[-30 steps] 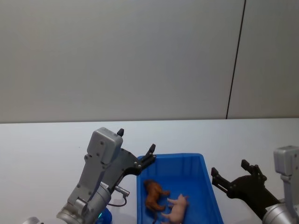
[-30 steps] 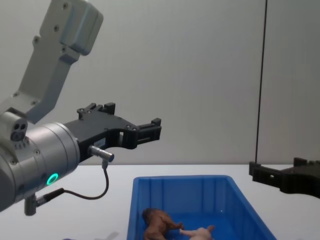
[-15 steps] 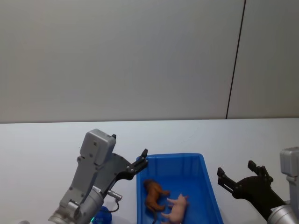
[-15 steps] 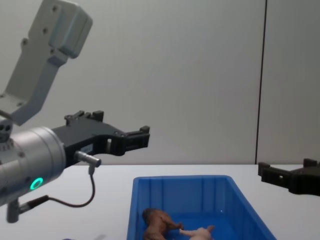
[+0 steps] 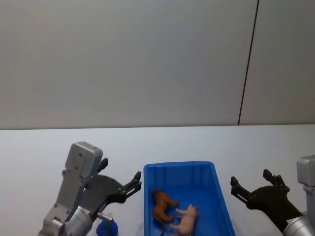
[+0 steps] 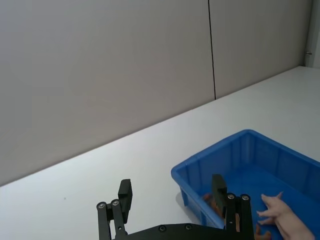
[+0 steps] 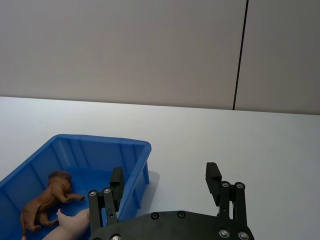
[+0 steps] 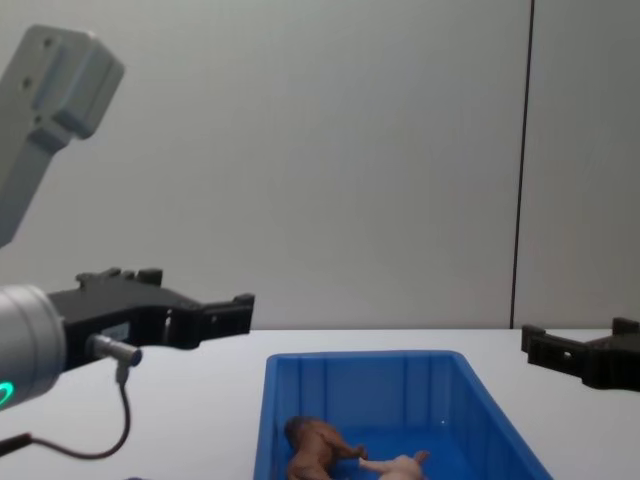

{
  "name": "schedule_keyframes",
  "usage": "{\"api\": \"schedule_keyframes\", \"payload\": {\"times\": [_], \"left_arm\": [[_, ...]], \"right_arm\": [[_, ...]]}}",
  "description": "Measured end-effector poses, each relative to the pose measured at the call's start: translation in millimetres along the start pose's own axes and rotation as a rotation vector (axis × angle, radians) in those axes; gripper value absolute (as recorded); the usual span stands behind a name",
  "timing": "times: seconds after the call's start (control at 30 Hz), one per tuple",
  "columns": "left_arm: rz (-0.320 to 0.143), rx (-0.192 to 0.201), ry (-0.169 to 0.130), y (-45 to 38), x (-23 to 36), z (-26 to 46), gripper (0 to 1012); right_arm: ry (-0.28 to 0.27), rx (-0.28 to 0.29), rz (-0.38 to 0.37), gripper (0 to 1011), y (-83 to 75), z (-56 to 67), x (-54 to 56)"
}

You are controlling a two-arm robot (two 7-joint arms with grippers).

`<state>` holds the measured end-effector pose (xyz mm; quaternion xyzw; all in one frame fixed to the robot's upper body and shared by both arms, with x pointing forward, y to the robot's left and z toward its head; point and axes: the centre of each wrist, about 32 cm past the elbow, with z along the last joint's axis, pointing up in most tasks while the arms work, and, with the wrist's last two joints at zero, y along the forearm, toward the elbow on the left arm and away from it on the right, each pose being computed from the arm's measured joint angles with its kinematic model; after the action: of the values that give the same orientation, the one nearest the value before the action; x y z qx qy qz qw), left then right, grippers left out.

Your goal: Pick up the two dolls from the table and place them into the box.

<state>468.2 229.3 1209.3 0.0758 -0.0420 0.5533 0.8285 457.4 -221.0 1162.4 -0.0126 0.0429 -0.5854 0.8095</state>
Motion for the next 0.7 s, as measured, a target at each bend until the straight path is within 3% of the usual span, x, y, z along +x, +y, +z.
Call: {"api": "schedule_keyframes", "payload": {"times": [0.33, 0.7], "left_arm": [[-0.003, 0.079, 0.061, 16.3, 6.5, -6.1, 1002], [-0.006, 0.149, 0.104, 27.8, 9.1, -16.9, 1002]], "right_arm": [[0.0, 0.0, -0.002, 1001, -0.3, 0.2, 0.4], [-0.001, 0.0, -0.004, 1001, -0.6, 0.1, 0.4]]}}
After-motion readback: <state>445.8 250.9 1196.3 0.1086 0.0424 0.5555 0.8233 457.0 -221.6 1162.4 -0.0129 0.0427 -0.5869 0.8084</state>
